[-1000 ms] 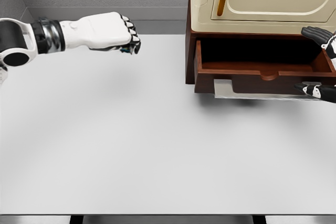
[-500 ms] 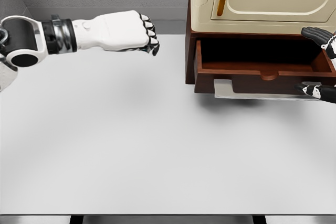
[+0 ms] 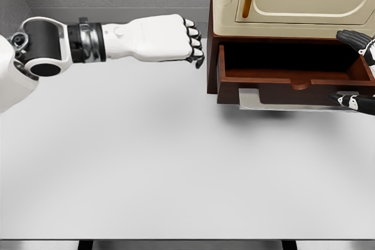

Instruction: Put the switch into the drawer with left arm, and close the drawer with right arm

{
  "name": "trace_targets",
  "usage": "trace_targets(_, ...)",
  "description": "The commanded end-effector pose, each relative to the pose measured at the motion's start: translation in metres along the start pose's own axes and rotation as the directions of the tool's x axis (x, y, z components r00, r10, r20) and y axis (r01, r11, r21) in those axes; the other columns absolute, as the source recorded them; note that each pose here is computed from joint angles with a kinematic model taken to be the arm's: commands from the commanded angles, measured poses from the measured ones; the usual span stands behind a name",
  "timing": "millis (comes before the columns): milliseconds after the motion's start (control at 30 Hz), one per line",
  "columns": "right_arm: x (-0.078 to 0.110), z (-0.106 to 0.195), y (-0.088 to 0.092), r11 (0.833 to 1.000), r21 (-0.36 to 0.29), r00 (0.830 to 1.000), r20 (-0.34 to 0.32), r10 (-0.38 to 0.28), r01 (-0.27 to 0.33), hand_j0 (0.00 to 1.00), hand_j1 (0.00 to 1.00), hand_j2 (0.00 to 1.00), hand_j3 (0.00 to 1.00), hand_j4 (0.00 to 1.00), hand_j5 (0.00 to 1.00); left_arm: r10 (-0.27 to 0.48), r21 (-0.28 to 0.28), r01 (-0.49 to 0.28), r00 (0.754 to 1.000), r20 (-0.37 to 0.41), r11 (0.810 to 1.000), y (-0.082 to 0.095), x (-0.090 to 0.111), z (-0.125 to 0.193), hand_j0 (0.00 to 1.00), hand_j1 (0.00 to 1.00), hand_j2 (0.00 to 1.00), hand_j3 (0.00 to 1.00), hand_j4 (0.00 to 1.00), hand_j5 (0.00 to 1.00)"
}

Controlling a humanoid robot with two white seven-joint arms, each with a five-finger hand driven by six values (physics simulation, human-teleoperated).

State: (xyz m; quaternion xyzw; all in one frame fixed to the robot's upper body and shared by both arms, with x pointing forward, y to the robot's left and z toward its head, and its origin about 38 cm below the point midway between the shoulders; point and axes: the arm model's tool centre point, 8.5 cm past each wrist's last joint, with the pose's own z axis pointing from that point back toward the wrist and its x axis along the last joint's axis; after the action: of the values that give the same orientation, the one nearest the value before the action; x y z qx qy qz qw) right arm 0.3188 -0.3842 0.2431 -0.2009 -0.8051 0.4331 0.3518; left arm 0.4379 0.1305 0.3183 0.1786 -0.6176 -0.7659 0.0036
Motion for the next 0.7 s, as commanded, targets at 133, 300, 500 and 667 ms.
trace_targets(133, 0.0, -0.001, -0.001, 1.0, -0.004, 1.0, 0.002, -0.003, 0.003, 1.0, 1.0, 1.0, 1.0, 1.0, 1.0, -0.011, 0.029, 0.011, 1.0, 0.018, 1.0, 0.013, 0.003, -0.005, 0.47, 0.47, 0.47, 0.47, 0.47, 0.47)
trace_targets(300, 0.0, 0.0, -0.001, 1.0, -0.004, 1.0, 0.001, -0.003, 0.003, 1.0, 1.0, 1.0, 1.0, 1.0, 1.0, -0.024, 0.063, 0.021, 0.999, 0.044, 0.998, 0.025, 0.007, -0.018, 0.48, 0.48, 0.48, 0.48, 0.48, 0.48)
trace_targets(500, 0.0, 0.0, -0.001, 1.0, -0.006, 1.0, 0.0, -0.008, 0.008, 1.0, 1.0, 1.0, 1.0, 1.0, 1.0, -0.039, 0.091, 0.033, 0.997, 0.071, 0.995, 0.037, 0.012, -0.031, 0.48, 0.48, 0.48, 0.48, 0.48, 0.48)
trace_targets(667, 0.0, 0.0, -0.001, 1.0, -0.006, 1.0, 0.0, -0.008, 0.008, 1.0, 1.0, 1.0, 1.0, 1.0, 1.0, -0.048, 0.108, 0.038, 0.994, 0.093, 0.993, 0.043, 0.017, -0.042, 0.48, 0.48, 0.48, 0.48, 0.48, 0.48)
